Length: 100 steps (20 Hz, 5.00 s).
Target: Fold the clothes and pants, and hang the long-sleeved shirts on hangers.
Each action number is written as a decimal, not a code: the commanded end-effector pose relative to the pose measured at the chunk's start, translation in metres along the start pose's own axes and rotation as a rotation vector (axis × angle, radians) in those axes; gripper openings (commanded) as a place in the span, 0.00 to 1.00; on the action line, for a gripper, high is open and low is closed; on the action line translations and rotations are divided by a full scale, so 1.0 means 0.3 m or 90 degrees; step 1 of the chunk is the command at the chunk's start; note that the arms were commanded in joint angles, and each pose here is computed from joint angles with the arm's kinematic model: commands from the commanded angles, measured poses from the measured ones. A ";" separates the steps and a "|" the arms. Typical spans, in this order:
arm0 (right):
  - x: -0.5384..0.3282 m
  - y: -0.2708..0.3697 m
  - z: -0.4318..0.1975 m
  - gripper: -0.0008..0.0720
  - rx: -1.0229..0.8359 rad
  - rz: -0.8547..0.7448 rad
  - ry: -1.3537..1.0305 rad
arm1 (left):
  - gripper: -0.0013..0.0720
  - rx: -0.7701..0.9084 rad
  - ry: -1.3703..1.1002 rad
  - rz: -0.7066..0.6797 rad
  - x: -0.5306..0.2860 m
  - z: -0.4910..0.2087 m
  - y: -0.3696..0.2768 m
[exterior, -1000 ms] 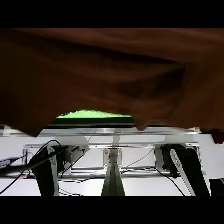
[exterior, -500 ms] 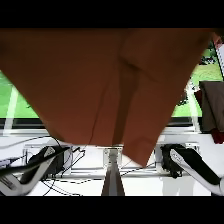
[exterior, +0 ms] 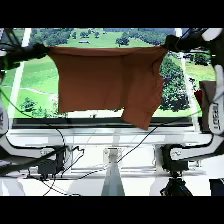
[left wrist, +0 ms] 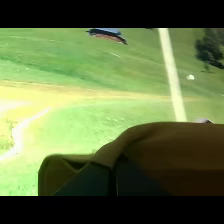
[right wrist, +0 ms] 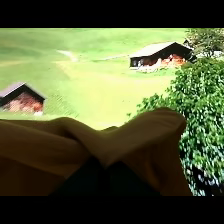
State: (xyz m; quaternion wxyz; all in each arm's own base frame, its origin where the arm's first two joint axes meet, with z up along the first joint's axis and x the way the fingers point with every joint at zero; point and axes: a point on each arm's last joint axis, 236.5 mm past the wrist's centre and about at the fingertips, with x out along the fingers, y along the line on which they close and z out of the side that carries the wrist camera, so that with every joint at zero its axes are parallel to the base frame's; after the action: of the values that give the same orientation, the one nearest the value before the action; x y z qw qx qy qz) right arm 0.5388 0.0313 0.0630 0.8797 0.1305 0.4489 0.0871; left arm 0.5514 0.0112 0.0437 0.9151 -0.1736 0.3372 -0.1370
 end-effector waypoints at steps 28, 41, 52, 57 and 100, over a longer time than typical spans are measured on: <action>-0.226 -0.213 -0.985 0.27 -0.043 -0.101 0.427 | 0.80 -0.068 0.242 0.066 -0.683 -0.216 0.002; -0.167 -0.333 -0.855 0.02 0.151 -0.051 0.184 | 0.64 0.001 0.138 0.116 -0.819 -0.109 -0.074; 0.016 -0.184 -0.949 0.57 0.357 0.198 0.230 | 0.68 -0.109 0.290 0.065 -0.652 -0.367 0.037; 0.040 -0.139 -0.973 0.42 0.306 0.192 0.254 | 0.68 -0.152 0.453 0.060 -0.620 -0.676 0.105; 0.034 -0.124 -0.014 0.03 0.216 -0.006 -0.305 | 0.03 -0.257 -0.101 -0.059 0.098 -0.086 -0.004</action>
State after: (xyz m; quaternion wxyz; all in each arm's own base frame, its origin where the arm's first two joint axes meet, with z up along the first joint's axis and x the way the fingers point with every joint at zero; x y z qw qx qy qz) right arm 0.5091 0.0241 0.0314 0.9017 0.2937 0.3122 0.0561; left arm 0.5306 -0.0288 0.0188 0.8505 -0.3876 0.3036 -0.1850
